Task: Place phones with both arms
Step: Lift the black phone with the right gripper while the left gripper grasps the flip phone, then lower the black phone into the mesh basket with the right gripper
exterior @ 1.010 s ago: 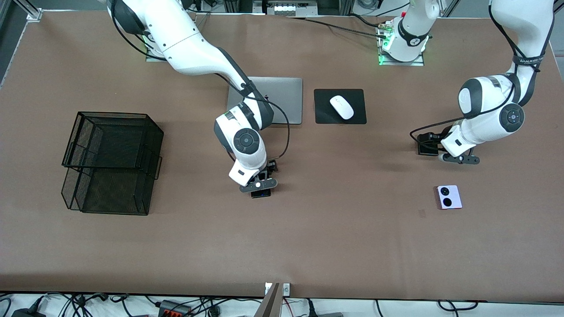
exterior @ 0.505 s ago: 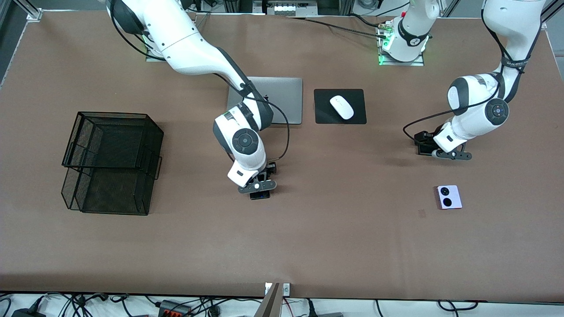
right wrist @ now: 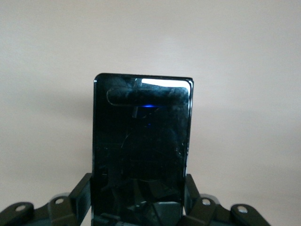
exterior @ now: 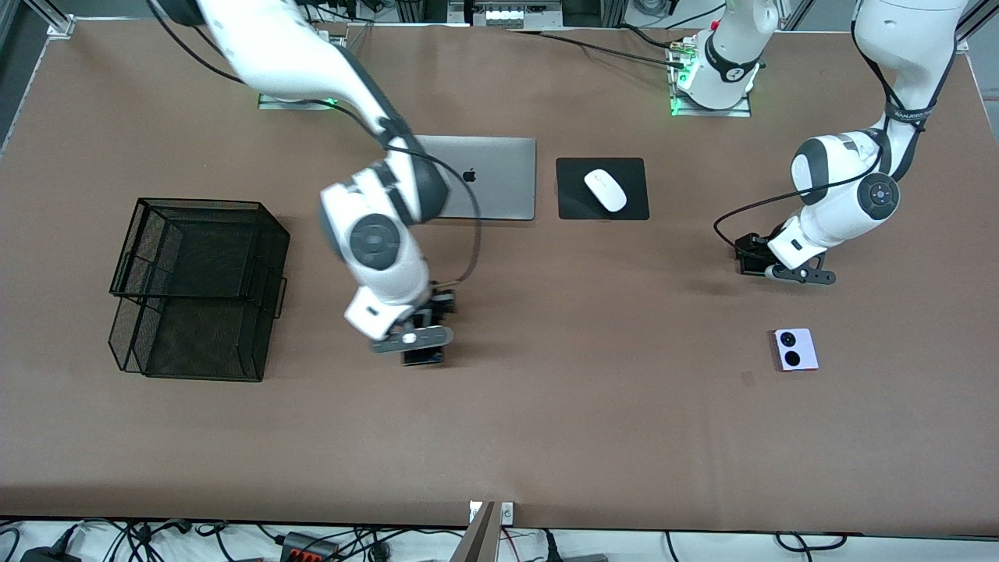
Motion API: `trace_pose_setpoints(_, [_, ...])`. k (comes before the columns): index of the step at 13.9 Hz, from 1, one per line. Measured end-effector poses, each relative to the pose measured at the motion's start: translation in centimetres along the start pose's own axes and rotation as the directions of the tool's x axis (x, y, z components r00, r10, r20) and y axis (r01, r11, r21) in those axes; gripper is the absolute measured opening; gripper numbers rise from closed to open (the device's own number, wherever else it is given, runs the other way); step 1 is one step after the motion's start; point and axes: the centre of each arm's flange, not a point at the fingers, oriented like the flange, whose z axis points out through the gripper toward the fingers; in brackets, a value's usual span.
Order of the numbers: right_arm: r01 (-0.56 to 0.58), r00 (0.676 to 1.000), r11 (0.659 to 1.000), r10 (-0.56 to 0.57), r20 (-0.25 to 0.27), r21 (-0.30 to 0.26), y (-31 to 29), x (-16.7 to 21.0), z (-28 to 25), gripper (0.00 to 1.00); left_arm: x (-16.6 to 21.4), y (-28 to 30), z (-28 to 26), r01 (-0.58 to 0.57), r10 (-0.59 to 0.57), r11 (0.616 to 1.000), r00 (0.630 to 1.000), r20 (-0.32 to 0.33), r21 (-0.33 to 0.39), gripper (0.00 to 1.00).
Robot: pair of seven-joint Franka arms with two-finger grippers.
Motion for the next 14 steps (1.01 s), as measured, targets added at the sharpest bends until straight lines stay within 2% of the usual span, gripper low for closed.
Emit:
trace_pose_setpoints(3, [0.131,0.991,0.991,-0.131,0.039,0.002,8.2,-1.1,-3.3,0.79,0.0,0.0,0.1,-0.001,0.001,1.0,1.0,-0.002,0.001,1.0])
trace_pose_setpoints(6, [0.279,0.957,0.96,-0.28,0.075,0.025,16.5,-3.7,-4.2,0.79,0.0,0.0,0.2,0.0,0.0,1.0,1.0,-0.002,0.001,0.96])
trace_pose_setpoints(7, [0.329,0.94,0.944,-0.331,0.082,0.036,19.0,-4.6,-4.5,0.79,0.0,-0.1,0.3,0.0,0.0,1.0,1.0,-0.005,0.002,0.92])
trace_pose_setpoints(8, [0.38,0.919,0.924,-0.383,0.09,0.05,21.5,-5.6,-4.7,0.79,0.1,-0.1,0.3,0.0,0.0,1.0,1.0,-0.011,0.004,0.85])
trace_pose_setpoints(10, [0.483,0.866,0.872,-0.49,0.103,0.083,26.0,-7.0,-4.9,0.79,0.1,-0.2,0.6,-0.008,0.008,1.0,1.0,-0.017,0.007,0.87])
trace_pose_setpoints(14, [0.678,0.715,0.72,-0.692,0.093,0.148,32.8,-8.7,-4.7,0.79,0.2,-0.2,0.8,-0.019,0.019,1.0,1.0,-0.02,0.009,0.84])
